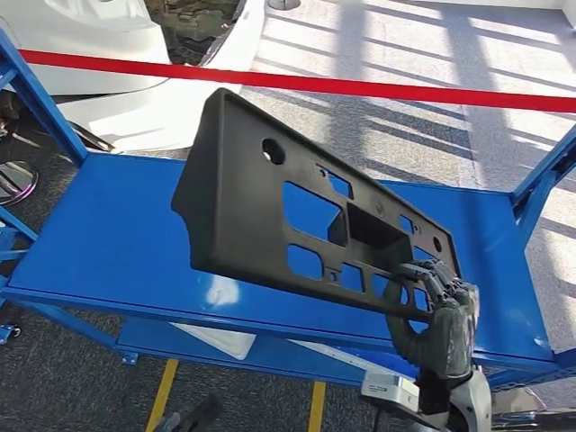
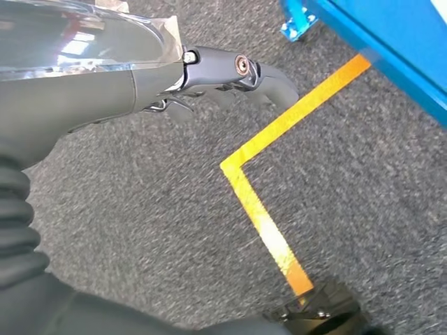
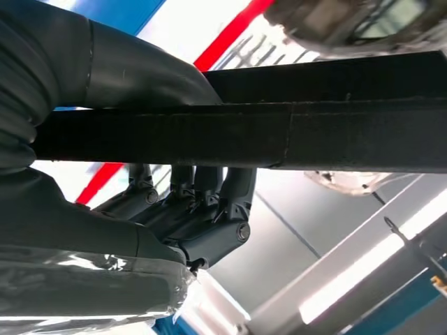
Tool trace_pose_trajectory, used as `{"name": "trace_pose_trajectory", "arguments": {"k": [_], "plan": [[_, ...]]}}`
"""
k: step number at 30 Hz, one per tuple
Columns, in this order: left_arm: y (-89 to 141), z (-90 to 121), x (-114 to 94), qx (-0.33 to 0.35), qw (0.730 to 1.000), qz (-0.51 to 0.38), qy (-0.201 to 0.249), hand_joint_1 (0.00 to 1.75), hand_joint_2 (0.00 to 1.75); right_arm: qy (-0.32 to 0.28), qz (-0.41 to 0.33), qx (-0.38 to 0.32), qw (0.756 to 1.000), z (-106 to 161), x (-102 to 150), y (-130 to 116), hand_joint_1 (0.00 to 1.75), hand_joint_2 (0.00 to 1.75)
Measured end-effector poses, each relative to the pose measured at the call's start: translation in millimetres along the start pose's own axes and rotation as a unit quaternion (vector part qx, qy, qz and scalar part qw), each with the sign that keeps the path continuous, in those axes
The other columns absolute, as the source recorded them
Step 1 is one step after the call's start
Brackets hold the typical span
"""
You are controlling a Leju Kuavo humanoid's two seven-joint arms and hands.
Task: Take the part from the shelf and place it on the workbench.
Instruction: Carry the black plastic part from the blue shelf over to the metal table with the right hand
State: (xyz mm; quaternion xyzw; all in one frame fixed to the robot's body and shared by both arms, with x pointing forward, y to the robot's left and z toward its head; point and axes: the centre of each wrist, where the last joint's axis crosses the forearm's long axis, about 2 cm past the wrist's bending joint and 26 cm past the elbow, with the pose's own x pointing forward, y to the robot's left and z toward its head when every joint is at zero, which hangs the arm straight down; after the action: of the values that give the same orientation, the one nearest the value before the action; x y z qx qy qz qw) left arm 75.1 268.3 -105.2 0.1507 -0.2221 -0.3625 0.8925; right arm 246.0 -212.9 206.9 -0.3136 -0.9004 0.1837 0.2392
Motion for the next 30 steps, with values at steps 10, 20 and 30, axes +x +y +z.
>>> {"name": "trace_pose_trajectory", "arguments": {"k": [10, 20, 30], "plan": [[0, 0, -1, 0.004, 1.000, 0.004, 0.010, 0.00, 1.75, -0.030, -0.372, 0.061, 0.926, -5, 7, -6, 1.75, 1.75], [-1, 1, -3, 0.008, 1.000, 0.003, 0.018, 0.00, 1.75, -0.051, -0.482, 0.110, 0.867, -6, 4, -8, 1.75, 1.75], [-1, 1, -3, 0.009, 0.999, 0.003, 0.038, 0.00, 1.75, -0.057, -0.683, 0.169, 0.708, 1, 11, 4, 1.75, 1.75]]}}
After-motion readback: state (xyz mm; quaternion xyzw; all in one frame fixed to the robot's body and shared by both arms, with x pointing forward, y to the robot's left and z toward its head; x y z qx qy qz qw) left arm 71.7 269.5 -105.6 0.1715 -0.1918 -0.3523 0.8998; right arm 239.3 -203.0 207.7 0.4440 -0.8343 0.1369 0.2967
